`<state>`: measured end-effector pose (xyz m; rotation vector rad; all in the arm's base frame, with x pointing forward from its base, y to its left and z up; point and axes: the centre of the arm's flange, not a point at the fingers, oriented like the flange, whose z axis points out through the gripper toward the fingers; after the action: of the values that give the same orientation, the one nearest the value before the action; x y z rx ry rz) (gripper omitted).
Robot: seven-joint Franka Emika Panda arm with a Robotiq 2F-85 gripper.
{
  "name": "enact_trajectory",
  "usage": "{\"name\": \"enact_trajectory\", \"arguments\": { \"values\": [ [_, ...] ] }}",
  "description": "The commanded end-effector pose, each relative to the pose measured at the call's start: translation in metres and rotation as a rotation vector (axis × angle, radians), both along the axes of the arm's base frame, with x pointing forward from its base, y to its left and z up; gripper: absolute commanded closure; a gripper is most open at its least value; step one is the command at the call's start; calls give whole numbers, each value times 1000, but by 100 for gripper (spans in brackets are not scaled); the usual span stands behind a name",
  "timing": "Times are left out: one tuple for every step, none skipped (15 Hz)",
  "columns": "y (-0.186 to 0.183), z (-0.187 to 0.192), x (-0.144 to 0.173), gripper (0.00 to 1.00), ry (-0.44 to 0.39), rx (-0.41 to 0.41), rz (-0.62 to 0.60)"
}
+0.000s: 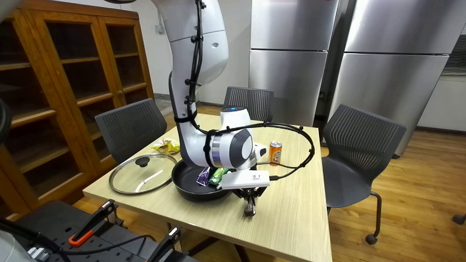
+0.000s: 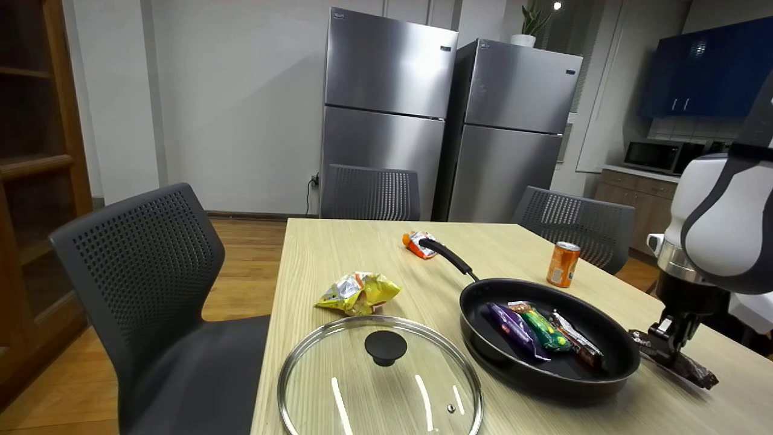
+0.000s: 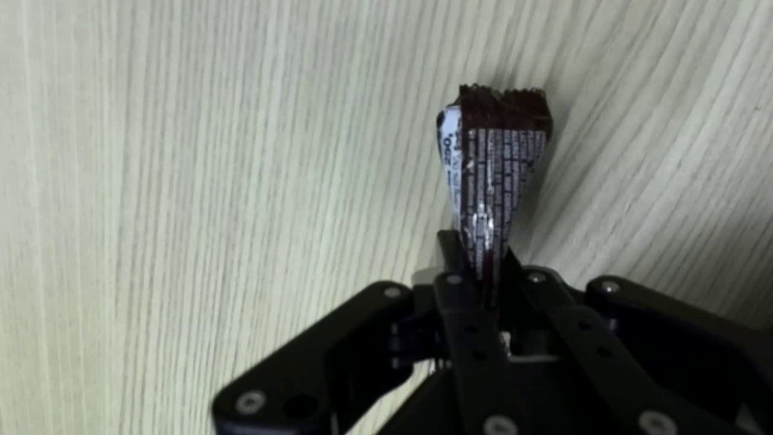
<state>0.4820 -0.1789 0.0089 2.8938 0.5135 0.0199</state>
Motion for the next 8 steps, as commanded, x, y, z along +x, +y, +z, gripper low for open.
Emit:
{"name": "enact_trajectory", "arguments": {
  "values": [
    [3,27,-24,97,-78,-13,6],
    [5,32,-28,97,-102,-20,6],
    [7,37,-31,97,-127,-27,8],
    [11,44,-35,97,-152,-37,13],
    [16,51,-39,97,-175,-48,19],
    [22,57,-42,97,-196,-58,28],
    [28,63,-44,97,-214,-67,35],
    [37,70,-45,97,-226,-73,39]
  ]
}}
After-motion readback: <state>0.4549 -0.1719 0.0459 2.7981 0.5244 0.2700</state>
